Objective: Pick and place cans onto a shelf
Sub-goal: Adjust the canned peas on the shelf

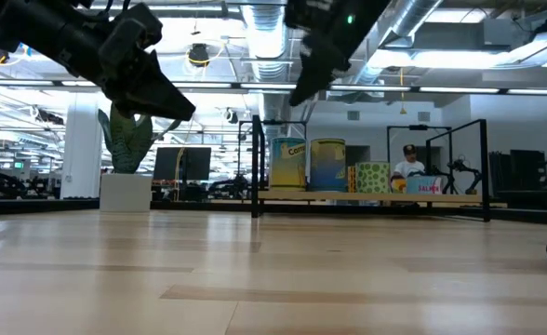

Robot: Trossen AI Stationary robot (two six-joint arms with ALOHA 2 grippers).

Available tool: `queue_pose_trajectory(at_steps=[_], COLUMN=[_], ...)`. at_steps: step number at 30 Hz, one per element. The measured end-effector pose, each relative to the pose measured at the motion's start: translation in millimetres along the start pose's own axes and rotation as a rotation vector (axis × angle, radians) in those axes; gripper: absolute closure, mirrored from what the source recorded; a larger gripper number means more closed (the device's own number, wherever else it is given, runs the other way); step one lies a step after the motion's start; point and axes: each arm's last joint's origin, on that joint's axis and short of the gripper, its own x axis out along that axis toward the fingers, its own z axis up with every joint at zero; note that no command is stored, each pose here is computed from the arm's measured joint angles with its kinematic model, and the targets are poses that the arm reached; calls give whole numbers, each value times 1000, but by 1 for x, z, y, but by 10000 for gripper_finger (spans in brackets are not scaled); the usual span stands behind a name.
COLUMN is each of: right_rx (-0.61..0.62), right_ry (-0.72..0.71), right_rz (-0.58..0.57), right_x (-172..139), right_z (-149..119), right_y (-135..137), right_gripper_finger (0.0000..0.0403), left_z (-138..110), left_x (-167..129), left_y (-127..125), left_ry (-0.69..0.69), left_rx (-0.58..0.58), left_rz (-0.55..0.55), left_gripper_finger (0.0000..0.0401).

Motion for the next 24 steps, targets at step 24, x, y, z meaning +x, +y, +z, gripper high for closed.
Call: queue_pose_trajectory(at_steps=[24], right_rx=[-149], right_ry=[191], right_rz=[-147], right_x=[27], right_z=[-25], right_y=[-97], right_gripper_finger=[284], left_z=[-4], left_x=[0], left_y=[2], left_ry=[29], left_rx=[21], left_rz=[45], left_gripper_finger=[262])
